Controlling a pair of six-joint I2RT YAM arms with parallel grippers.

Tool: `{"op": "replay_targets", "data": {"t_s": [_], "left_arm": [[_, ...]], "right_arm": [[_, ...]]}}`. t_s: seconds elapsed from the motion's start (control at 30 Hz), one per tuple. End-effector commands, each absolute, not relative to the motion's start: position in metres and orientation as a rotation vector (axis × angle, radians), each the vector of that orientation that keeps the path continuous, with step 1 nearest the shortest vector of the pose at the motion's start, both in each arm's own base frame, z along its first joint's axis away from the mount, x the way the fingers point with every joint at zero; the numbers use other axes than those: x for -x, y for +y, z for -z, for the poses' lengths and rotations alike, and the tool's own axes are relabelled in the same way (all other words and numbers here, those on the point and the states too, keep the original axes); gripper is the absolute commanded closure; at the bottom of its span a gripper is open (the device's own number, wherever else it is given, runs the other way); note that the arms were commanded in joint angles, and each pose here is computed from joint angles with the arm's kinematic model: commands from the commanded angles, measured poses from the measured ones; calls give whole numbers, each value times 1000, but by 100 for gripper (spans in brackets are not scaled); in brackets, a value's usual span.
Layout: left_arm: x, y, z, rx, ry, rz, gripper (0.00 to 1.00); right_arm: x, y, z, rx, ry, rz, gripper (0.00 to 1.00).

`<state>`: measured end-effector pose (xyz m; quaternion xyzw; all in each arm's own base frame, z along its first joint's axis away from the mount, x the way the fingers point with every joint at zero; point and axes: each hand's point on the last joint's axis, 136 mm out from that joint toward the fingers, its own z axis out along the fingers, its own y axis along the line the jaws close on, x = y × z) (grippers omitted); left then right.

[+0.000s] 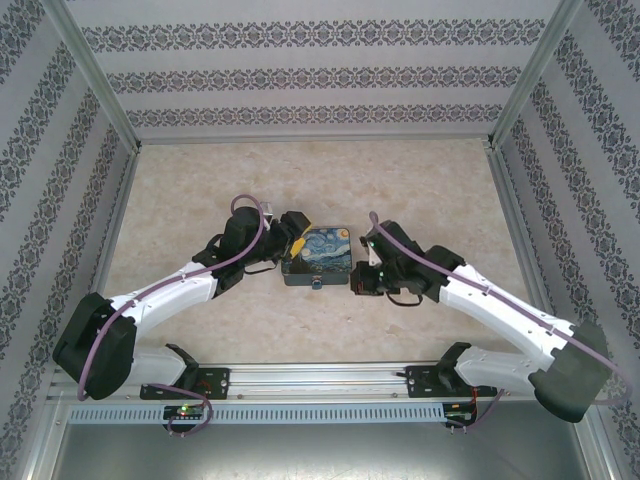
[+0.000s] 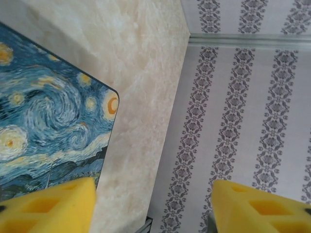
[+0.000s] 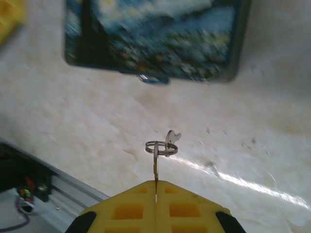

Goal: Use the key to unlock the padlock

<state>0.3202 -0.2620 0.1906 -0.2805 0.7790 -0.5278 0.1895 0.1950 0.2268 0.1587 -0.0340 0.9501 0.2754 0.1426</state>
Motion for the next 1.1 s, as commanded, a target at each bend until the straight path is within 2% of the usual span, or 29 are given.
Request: {"op": "replay_targets", "data": {"t_s": [0.0,0.13,0.47,0.87,1.07], "left_arm": [[-329,-266,-207,850,2124,1592,29],[-333,-273,-215,912,2090,1669,21],[-349,-292,-225,1069,1924,1875,20],[-361,-312,-248,1085,1796,2008,24],[-361,-311,-243,1100,1790,2001,34]], "right_arm": [[-213,240,-189,87,2670,-867,100],[-235,255,-217,74,2586,-917,100],[-269,285,-253,57,2479,-1007,100],[-275,292,-247,33,2478,-1034,100],[-278,286,-240,5,2484,-1013,100]]}}
